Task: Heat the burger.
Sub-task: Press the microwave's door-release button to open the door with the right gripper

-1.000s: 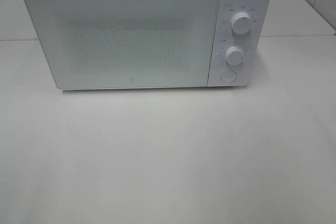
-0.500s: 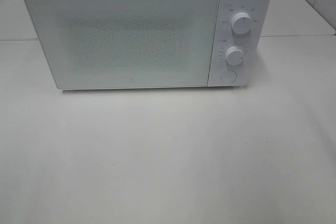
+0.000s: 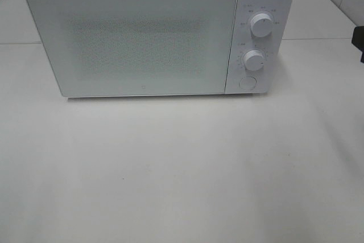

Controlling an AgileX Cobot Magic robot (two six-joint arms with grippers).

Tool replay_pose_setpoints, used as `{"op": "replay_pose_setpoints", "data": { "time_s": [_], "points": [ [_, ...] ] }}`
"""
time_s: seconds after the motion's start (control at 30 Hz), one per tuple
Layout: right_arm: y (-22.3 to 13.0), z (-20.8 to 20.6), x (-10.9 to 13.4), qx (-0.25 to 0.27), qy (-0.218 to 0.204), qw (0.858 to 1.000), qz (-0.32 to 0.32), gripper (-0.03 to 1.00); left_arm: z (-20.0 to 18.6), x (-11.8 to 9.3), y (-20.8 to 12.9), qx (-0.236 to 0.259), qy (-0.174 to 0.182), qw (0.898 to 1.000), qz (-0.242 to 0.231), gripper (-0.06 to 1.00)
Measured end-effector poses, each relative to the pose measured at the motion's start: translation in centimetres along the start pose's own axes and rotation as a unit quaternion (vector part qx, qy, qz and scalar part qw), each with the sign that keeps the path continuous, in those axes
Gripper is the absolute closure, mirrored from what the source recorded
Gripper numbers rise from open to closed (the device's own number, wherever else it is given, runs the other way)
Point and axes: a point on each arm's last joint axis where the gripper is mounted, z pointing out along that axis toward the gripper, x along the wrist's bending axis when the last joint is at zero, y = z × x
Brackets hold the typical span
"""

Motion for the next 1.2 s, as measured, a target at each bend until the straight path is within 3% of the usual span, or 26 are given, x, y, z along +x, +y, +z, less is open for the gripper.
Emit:
{"op": "replay_pose_setpoints", "data": {
  "time_s": [0.07,0.13,0.17,0.2,0.27,0.3,0.33,0.4,0.43,0.57,0.63,0.67,0.7,0.77,0.8,0.83,0.9,0.93,0.97,1.03,1.07,1.13,1.2],
  "points": [
    [-0.5,0.8,0.0,-0.003,0.002,1.0,0.015,0.42,0.0,0.0,0.0,0.0,0.0,1.0,0.0,-0.03],
    [-0.7,1.1,0.0,-0.001,0.002,1.0,0.018,0.46,0.0,0.0,0.0,0.0,0.0,1.0,0.0,-0.03],
    [-1.1,1.7,0.1,0.002,0.003,1.0,0.028,0.55,0.0,0.0,0.0,0.0,0.0,1.0,0.0,-0.03],
    [-1.1,1.7,0.1,0.002,0.003,1.0,0.028,0.55,0.0,0.0,0.0,0.0,0.0,1.0,0.0,-0.03],
    [-1.5,2.4,0.1,0.008,0.004,0.998,0.056,0.72,0.0,0.0,0.0,0.0,0.0,1.0,0.0,-0.03],
    [-1.5,2.4,0.1,0.008,0.004,0.998,0.056,0.72,0.0,0.0,0.0,0.0,0.0,1.0,0.0,-0.03],
    [-1.8,3.0,0.1,0.015,0.003,0.996,0.089,0.82,0.0,0.0,0.0,0.0,0.0,1.0,0.0,-0.03],
    [-1.9,3.2,0.1,0.018,0.003,0.994,0.108,0.86,0.0,0.0,0.0,0.0,0.0,1.0,0.0,-0.03],
    [-2.3,3.7,0.1,0.028,0.003,0.989,0.144,0.94,0.0,0.0,0.0,0.0,0.0,1.0,0.0,-0.03],
    [-2.8,4.5,0.2,0.036,0.007,0.979,0.199,0.94,0.0,0.0,0.0,0.0,0.0,1.0,0.0,-0.03],
    [-3.1,5.2,0.5,0.04,0.021,0.963,0.265,0.94,0.0,0.0,0.0,0.0,0.0,1.0,0.0,-0.03],
    [-3.1,5.2,0.5,0.04,0.021,0.963,0.265,0.94,0.0,0.0,0.0,0.0,0.0,1.0,0.0,-0.03],
    [-3.5,5.8,0.8,0.044,0.035,0.952,0.3,0.94,0.0,0.0,0.0,0.0,0.0,1.0,0.0,-0.03],
    [-3.6,6.1,1.0,0.047,0.045,0.945,0.32,0.94,0.0,0.0,0.0,0.0,0.0,1.0,0.0,-0.03],
    [-4.0,6.6,1.4,0.054,0.064,0.932,0.352,0.94,0.0,0.0,0.0,0.0,0.0,1.0,0.0,-0.03],
    [-4.0,6.6,1.4,0.054,0.064,0.932,0.352,0.94,0.0,0.0,0.0,0.0,0.0,1.0,0.0,-0.03],
    [-4.6,7.6,1.9,0.068,0.086,0.905,0.411,0.94,0.0,0.0,0.0,0.0,0.0,1.0,0.0,-0.03],
    [-4.6,7.6,1.9,0.068,0.086,0.905,0.411,0.94,0.0,0.0,0.0,0.0,0.0,1.0,0.0,-0.03],
    [-5.2,8.1,2.1,0.078,0.094,0.888,0.442,0.94,0.0,0.0,0.0,0.0,0.0,1.0,0.0,-0.03],
    [-5.4,8.4,2.2,0.082,0.097,0.881,0.457,0.94,0.0,0.0,0.0,0.0,0.0,1.0,0.0,-0.03],
    [-5.7,8.9,2.4,0.084,0.106,0.862,0.488,0.94,0.0,0.0,0.0,0.0,0.0,1.0,0.0,-0.03],
    [-5.8,9.0,2.5,0.081,0.113,0.855,0.499,0.94,0.0,0.0,0.0,0.0,0.0,1.0,0.0,-0.03],
    [-6.1,9.5,2.6,0.078,0.123,0.831,0.536,0.94,0.0,0.0,0.0,0.0,0.0,1.0,0.0,-0.03]
  ]
}}
